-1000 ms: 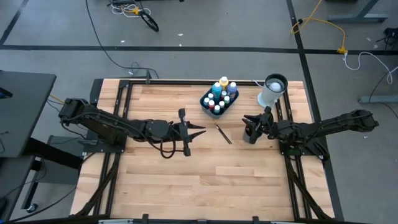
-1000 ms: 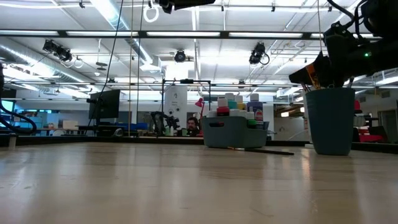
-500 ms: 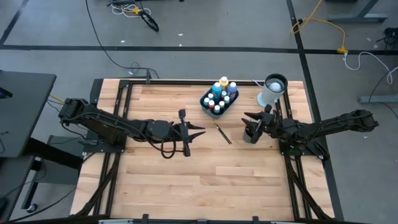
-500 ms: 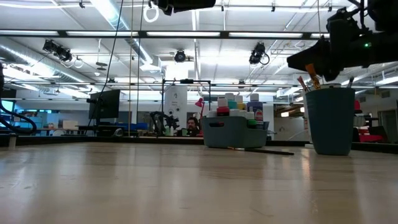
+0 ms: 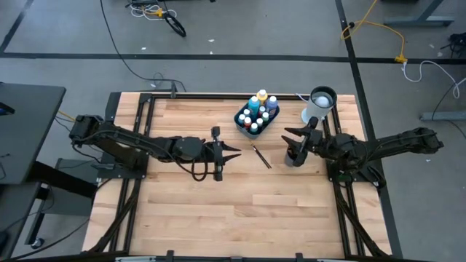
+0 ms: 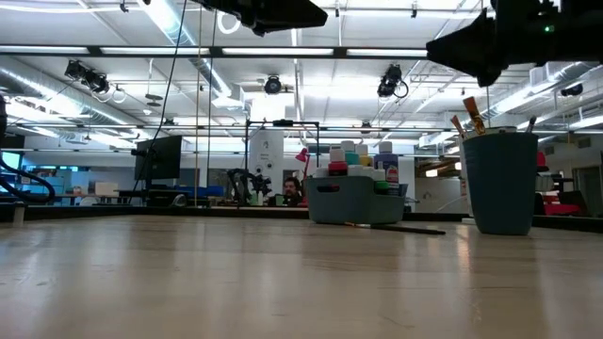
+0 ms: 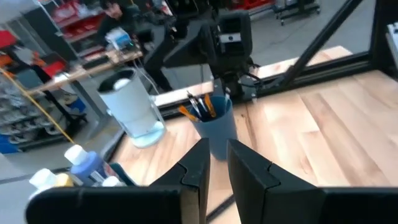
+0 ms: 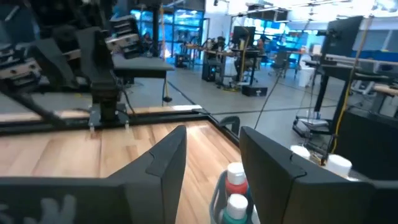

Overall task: Pick & Place Paint Supplies
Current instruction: Move the blue cup to the center of the table

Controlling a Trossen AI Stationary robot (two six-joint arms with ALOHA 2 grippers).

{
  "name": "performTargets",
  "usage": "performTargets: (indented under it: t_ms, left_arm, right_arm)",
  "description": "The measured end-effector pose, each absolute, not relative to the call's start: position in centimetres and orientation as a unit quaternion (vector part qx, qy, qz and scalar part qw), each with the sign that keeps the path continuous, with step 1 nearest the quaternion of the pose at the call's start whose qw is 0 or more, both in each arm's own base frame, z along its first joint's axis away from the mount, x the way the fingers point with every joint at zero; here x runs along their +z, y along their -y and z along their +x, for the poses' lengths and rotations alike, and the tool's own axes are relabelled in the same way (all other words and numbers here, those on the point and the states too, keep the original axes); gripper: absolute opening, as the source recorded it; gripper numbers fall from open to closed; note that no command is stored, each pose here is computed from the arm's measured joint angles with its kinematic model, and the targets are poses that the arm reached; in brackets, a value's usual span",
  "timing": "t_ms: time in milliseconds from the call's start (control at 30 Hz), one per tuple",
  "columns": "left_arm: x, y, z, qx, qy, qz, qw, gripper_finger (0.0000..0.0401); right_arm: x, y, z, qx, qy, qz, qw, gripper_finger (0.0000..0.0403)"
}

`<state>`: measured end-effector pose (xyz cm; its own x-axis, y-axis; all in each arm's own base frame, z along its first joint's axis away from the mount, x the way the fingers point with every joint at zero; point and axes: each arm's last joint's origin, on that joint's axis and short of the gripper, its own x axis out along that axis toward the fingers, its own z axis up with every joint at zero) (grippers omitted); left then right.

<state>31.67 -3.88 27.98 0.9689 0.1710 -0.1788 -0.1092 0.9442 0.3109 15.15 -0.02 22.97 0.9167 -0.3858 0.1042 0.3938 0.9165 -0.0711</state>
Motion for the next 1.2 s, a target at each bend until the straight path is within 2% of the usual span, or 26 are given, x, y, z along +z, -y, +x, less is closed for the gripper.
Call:
performTargets:
  t_ms: [300,433,600,800,933,1200]
  left_arm:
    - [24.8,2.2,33.6,-0.005,-0.147,0.155,0.977,0.0064]
    - [22.4,1.0,35.1,0.0,-0.165,0.155,0.974,0.0074]
    - [20.4,-0.6,37.5,-0.004,-0.184,0.14,0.973,0.0116]
    - [17.4,-2.6,40.6,-0.039,-0.262,0.081,0.961,0.0166]
    - [16.0,-3.8,43.0,-0.039,-0.306,0.05,0.95,0.0172]
    - [14.6,-4.9,46.0,-0.055,-0.363,0.063,0.928,0.0173]
  right_arm:
    - [22.8,-0.1,15.9,-0.186,0.025,-0.077,0.979,0.0212]
    - [23.0,-0.1,16.1,-0.186,0.038,-0.073,0.979,0.0229]
    - [23.1,-0.1,16.1,-0.187,0.043,-0.072,0.979,0.0233]
    - [23.2,-0.1,16.1,-0.187,0.046,-0.076,0.978,0.0233]
    - [23.2,-0.1,16.1,-0.187,0.047,-0.076,0.978,0.0233]
    - [23.1,-0.1,16.1,-0.187,0.045,-0.076,0.978,0.0233]
